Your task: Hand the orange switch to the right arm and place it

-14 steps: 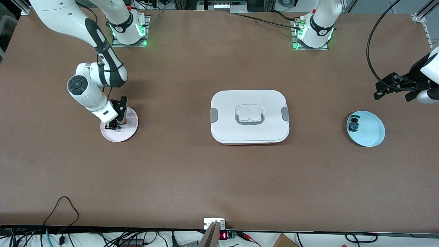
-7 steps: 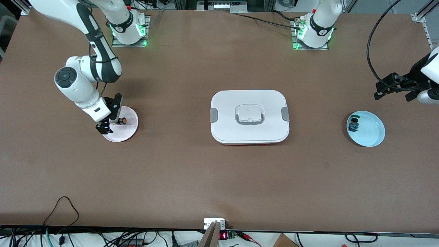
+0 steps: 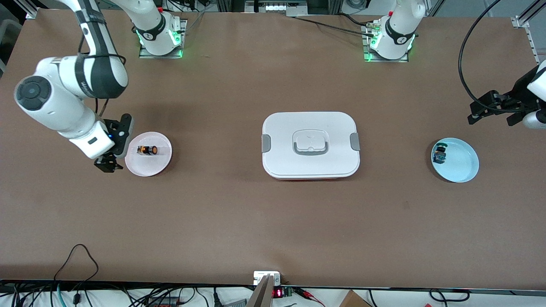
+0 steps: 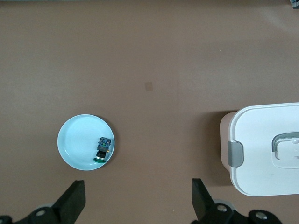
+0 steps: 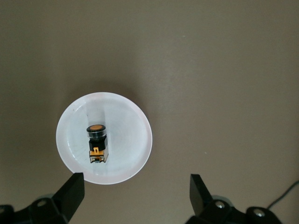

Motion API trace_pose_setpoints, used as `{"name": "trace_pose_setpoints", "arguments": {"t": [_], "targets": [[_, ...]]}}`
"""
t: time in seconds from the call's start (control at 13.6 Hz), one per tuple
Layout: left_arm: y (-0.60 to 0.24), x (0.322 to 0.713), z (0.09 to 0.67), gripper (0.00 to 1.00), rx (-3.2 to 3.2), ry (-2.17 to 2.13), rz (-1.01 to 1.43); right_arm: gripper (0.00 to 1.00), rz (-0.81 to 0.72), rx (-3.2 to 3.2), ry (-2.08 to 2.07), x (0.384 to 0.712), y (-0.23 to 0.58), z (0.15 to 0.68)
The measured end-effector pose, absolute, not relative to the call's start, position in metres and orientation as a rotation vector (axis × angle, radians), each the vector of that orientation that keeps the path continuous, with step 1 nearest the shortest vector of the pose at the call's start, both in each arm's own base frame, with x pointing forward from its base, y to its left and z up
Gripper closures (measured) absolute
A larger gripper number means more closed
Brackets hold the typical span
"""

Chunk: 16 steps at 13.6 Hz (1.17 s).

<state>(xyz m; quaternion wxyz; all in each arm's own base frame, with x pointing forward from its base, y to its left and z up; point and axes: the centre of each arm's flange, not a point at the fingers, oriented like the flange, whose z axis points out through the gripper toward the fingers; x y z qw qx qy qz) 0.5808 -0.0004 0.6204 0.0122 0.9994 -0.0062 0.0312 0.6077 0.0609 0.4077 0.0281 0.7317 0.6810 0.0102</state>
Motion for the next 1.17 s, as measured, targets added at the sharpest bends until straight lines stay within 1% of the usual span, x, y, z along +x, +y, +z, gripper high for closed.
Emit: {"name": "trace_pose_setpoints", "arguments": {"t": [0.22, 0.44, 0.59, 0.88, 1.17], "targets": [[0.000, 0.580, 0.622, 0.00, 3.116, -0.017, 0.102, 0.00, -0.009, 2.380, 1.997, 0.612, 0.077, 0.449], [0.000, 0.580, 0.623, 0.00, 3.116, -0.017, 0.104, 0.00, -0.112, 2.605, 1.752, 0.601, 0.089, 0.473], [0.000, 0.580, 0.623, 0.00, 3.116, -0.017, 0.104, 0.00, -0.171, 2.750, 1.526, 0.593, 0.093, 0.481], [0.000, 0.580, 0.623, 0.00, 3.116, -0.017, 0.104, 0.00, -0.258, 2.983, 0.916, 0.576, 0.112, 0.494], [0.000, 0.580, 0.623, 0.00, 3.116, -0.017, 0.104, 0.00, -0.384, 3.039, 0.497, 0.561, 0.118, 0.500]]}}
